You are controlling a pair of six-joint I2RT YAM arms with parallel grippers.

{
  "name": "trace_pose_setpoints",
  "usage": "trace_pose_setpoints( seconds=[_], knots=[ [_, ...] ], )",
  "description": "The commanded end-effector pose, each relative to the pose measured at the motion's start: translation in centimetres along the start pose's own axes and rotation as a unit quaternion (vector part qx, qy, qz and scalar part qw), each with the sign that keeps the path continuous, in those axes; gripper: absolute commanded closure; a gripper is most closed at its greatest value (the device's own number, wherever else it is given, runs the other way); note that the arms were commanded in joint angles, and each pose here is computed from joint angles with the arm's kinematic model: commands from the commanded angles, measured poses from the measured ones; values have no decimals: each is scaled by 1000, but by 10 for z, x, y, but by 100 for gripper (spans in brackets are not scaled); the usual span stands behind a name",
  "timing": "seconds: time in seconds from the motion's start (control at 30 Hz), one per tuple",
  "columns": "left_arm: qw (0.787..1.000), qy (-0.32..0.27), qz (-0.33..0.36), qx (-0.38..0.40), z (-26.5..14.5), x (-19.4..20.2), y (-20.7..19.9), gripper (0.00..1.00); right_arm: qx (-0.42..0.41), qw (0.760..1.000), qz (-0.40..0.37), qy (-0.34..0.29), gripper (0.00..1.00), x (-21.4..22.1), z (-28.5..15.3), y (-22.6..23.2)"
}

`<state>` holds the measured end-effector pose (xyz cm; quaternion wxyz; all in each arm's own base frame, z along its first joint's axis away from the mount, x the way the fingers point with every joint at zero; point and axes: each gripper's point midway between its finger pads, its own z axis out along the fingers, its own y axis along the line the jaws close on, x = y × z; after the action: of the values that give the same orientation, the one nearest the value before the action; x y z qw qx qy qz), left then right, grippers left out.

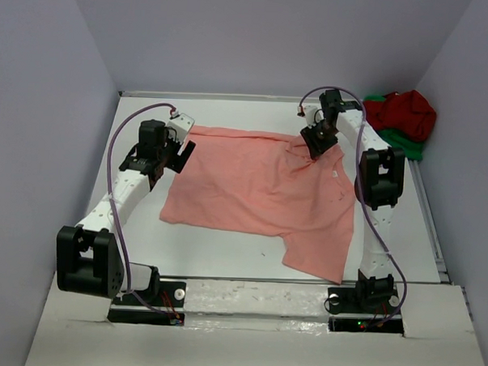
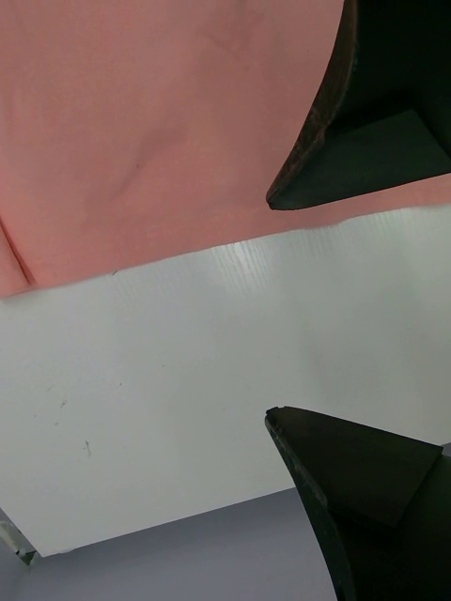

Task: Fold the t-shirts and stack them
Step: Flatten out the tshirt

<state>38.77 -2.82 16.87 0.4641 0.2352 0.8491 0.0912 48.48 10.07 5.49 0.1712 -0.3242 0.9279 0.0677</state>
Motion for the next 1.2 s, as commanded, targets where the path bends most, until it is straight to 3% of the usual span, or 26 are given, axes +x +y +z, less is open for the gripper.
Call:
trace_pose_setpoints(
  seconds=[0.0,0.27,0.43,0.67,0.9,1.17],
  knots=[
    [1000,-23,-2,-13,-9,-9,8,1,17,1000,-1,-4,48,-3,9,-9],
    [1000,-20,-1,-10,-8,-7,6,1,19,1000,1,-1,74,-3,14,-11],
    [1000,-22,-2,-10,-9,-8,6,1,26,1000,-2,-5,100,-8,11,-10],
    [1000,-29,-3,3,-12,-10,2,1,40,999,-2,-28,100,-24,-15,-13],
    [999,-34,-4,1,-17,-14,3,1,40,991,-2,-127,100,-73,-77,-6],
    [999,-34,-4,0,-18,-14,4,1,59,981,-15,-184,100,-98,-110,-9]
  ],
)
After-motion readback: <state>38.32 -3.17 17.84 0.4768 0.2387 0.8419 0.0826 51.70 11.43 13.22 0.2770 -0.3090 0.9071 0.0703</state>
